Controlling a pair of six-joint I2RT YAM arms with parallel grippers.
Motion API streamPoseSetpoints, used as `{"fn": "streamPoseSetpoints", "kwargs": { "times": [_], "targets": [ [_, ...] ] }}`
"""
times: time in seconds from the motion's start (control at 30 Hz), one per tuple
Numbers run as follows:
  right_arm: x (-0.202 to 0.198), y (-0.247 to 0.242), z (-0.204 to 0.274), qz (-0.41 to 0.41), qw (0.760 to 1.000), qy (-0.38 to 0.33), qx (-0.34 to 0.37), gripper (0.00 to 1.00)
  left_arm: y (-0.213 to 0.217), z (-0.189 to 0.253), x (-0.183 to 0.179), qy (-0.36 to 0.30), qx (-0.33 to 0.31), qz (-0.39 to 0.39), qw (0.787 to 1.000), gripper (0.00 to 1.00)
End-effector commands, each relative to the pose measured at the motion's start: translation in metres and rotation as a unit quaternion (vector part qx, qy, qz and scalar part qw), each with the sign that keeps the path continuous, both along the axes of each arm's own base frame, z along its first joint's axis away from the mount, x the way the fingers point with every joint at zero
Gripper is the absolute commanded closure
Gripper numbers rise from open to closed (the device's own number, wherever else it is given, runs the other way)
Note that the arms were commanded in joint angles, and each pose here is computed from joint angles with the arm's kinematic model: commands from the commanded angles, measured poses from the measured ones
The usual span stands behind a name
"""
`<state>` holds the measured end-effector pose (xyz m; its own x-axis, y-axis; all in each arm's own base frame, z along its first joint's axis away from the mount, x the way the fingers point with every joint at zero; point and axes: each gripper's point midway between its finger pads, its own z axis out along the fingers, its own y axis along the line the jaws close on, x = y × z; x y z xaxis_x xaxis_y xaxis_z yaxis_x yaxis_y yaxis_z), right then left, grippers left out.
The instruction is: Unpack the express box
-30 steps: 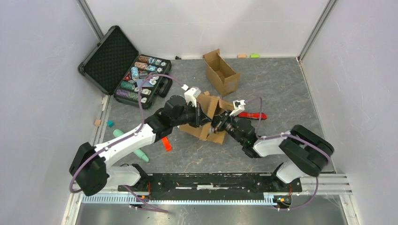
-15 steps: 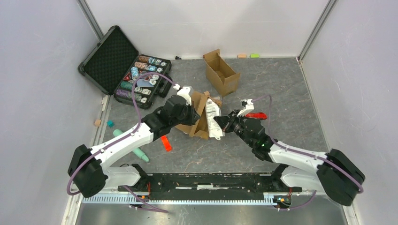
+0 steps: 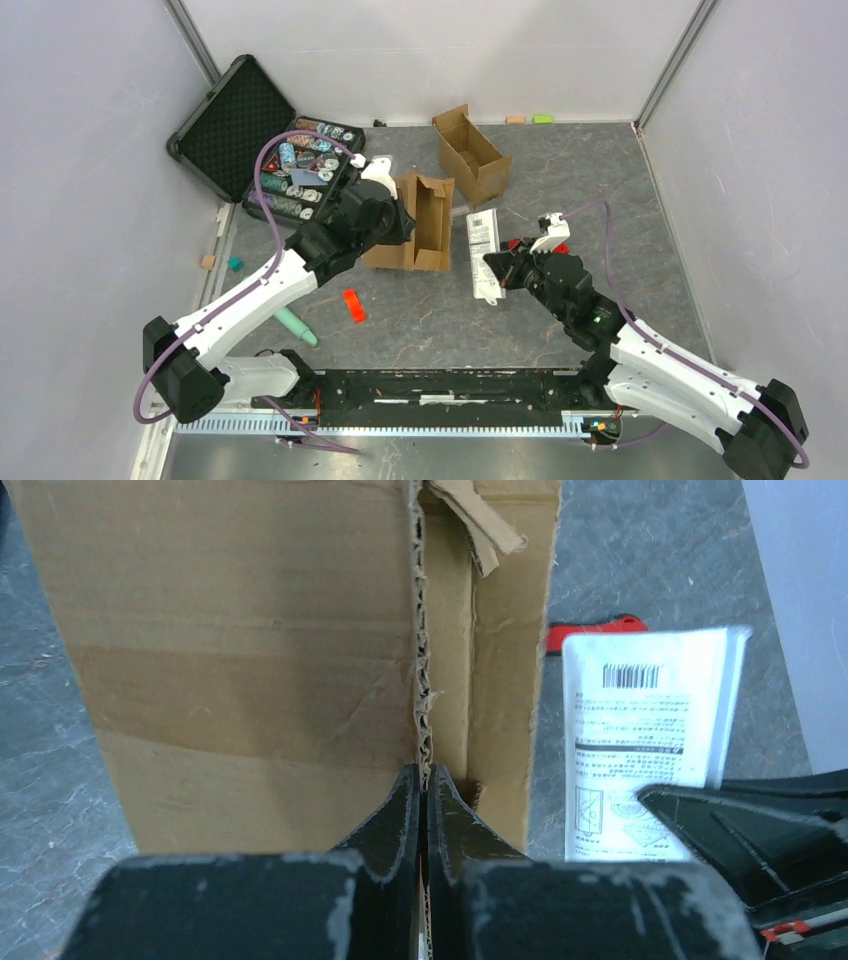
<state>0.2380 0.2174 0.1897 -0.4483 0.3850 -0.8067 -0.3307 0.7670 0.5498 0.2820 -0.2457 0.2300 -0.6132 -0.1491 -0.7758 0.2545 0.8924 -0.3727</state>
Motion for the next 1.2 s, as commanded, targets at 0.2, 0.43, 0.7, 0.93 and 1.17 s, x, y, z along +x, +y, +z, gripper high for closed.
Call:
{"fn": "streamPoseSetpoints", "kwargs": {
  "times": [0.2, 0.43, 0.7, 0.93, 1.17],
  "targets": [
    [-0.016, 0.012, -0.028, 0.056, 0.998, 0.033, -0.023, 0.61, -0.017, 0.101, 0.006, -0.078, -0.117, -0.021, 0.99, 0.98],
    [-0.004, -0.032, -0.008, -0.044, 0.996, 0.021, -0.07, 0.19, -0.074, 0.129, 0.002, -0.055, -0.214, -0.115, 0.969, 0.98],
    [-0.014, -0.112, 0.058, -0.193, 0.979, -0.05, -0.032, 0.13, -0.162, 0.134, 0.027, -0.012, -0.278, -0.21, 0.937, 0.98],
    [-0.019, -0.131, 0.089, -0.217, 0.973, -0.07, -0.038, 0.02, -0.243, 0.123, 0.054, 0.016, -0.303, -0.244, 0.921, 0.98],
    [-0.02, -0.136, 0.102, -0.22, 0.971, -0.079, -0.055, 0.02, -0.29, 0.117, 0.064, 0.026, -0.319, -0.261, 0.911, 0.98]
  ]
}}
